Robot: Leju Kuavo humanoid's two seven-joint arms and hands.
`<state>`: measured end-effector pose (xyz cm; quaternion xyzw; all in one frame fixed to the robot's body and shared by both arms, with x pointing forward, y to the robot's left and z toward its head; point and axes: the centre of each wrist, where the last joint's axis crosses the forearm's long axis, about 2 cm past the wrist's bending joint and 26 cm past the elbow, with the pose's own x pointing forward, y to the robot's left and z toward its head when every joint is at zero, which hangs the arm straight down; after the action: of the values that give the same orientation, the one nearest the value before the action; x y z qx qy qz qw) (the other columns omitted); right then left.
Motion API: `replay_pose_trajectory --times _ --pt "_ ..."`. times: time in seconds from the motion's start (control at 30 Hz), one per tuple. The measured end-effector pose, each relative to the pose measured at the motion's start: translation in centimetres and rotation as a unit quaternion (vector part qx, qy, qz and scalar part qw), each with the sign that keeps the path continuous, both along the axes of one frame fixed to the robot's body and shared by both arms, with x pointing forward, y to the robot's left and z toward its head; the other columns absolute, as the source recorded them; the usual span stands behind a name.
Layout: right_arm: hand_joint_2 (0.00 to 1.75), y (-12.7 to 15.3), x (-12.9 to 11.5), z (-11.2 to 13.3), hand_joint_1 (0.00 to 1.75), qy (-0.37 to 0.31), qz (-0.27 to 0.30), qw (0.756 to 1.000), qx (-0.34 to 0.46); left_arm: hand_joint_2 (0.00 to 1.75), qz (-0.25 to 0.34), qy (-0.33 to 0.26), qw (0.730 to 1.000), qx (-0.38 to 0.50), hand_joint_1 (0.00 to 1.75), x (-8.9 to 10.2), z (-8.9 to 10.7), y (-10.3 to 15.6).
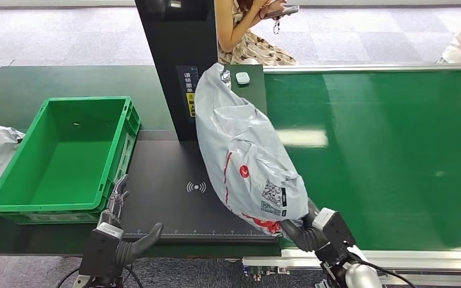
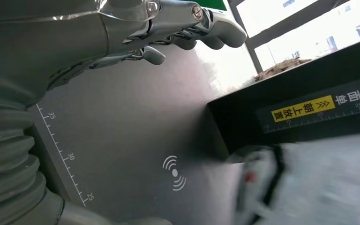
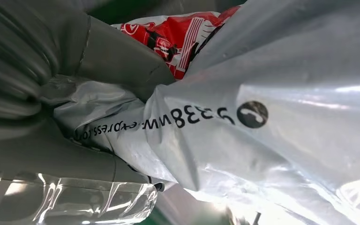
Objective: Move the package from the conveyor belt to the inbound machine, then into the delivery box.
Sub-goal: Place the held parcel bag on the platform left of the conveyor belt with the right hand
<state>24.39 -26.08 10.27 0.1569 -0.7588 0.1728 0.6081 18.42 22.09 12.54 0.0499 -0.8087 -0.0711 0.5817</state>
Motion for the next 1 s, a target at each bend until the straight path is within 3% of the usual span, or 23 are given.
replay_pose_trajectory --times 0.2,0.33,0.47,0.5,1.0 --pt "1.75 0.3 0.6 -2.5 1.72 0.112 0.065 0.992 -0.006 1.75 -0.012 -0.003 1.0 0.0 0.0 0.2 0.2 -0.2" --pt "1.75 -0.2 0.9 -3.9 1.61 0.154 0.064 0.985 -0.042 1.75 -0.021 -0.003 1.0 0.0 0.0 0.4 0.4 -0.4" --pt "1.75 -0.6 1.1 -4.3 0.06 0.163 0.039 0.984 -0.061 1.75 -0.024 -0.004 1.0 0.001 0.0 0.7 0.6 -0.5" --pt "1.75 -0.8 1.2 -4.4 0.0 0.162 0.031 0.984 -0.065 1.75 -0.024 -0.004 1.0 0.001 0.0 0.7 0.6 -0.5" --pt "1.75 -2.5 0.4 -5.3 0.0 0.172 -0.046 0.978 -0.105 1.75 -0.023 -0.002 1.0 0.002 0.0 0.7 0.5 -0.5"
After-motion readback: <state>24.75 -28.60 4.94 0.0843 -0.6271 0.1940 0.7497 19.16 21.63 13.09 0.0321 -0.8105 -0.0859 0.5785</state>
